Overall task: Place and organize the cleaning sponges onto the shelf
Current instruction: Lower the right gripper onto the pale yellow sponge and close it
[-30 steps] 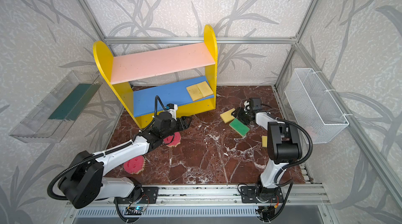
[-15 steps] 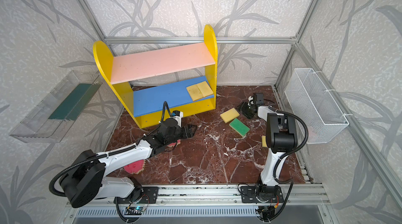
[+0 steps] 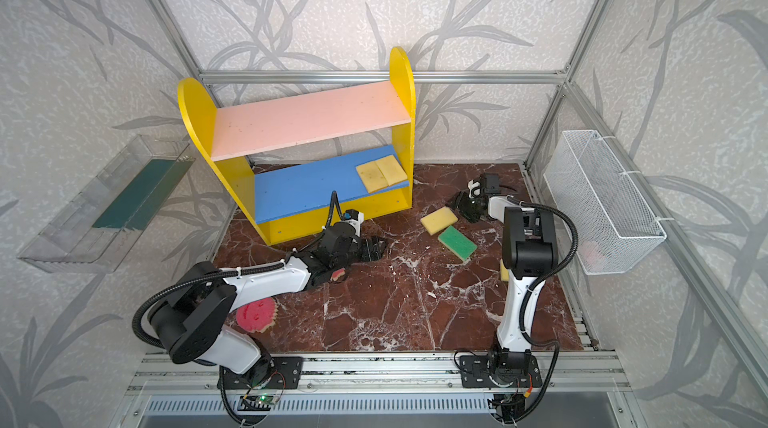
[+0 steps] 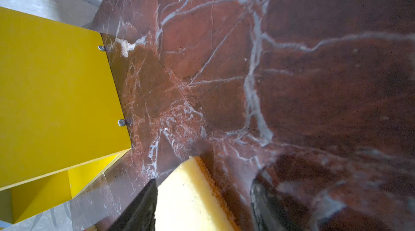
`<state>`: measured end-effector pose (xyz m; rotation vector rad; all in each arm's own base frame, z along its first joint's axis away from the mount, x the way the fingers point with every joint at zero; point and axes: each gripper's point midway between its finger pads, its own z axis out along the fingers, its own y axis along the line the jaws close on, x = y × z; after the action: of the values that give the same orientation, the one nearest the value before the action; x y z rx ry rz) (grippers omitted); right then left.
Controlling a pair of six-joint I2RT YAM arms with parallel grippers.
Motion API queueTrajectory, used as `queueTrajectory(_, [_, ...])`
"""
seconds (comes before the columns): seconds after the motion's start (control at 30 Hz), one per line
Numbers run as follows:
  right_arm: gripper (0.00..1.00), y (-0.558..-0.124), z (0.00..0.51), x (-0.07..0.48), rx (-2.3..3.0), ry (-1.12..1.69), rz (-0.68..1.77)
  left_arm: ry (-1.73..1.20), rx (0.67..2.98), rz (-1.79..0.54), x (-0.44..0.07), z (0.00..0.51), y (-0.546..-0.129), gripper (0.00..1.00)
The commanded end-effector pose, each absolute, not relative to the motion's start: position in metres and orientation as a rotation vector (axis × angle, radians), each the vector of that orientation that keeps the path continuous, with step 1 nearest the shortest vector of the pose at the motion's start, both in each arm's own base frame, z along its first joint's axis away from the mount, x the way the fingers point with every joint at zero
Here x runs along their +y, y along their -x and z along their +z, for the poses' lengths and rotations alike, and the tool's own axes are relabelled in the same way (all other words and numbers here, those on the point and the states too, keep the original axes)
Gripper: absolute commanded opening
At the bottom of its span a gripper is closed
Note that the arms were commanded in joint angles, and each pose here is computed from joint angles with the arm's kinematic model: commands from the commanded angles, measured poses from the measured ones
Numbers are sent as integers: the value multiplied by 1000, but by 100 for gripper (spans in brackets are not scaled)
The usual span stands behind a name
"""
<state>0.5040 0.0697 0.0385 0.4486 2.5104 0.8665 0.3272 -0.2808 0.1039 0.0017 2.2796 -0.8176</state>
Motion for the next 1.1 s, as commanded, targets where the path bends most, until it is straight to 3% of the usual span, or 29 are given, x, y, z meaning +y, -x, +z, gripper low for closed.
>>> queueTrajectory(0.0, [64,-491,29,83,2588,-407,860,25,2243,-880,-287,116,-333,85])
queueTrajectory(0.17, [60,-480,25,97,2626,-360,833,51,2248,-880,-277,116,-326,84])
queueTrajectory(0.37, [48,-466,26,109,2637,-342,846,97,2231,-880,-260,115,-315,83])
queueTrajectory(1.07, [44,-385,15,160,2733,-235,897,164,2205,-846,-227,115,-291,83])
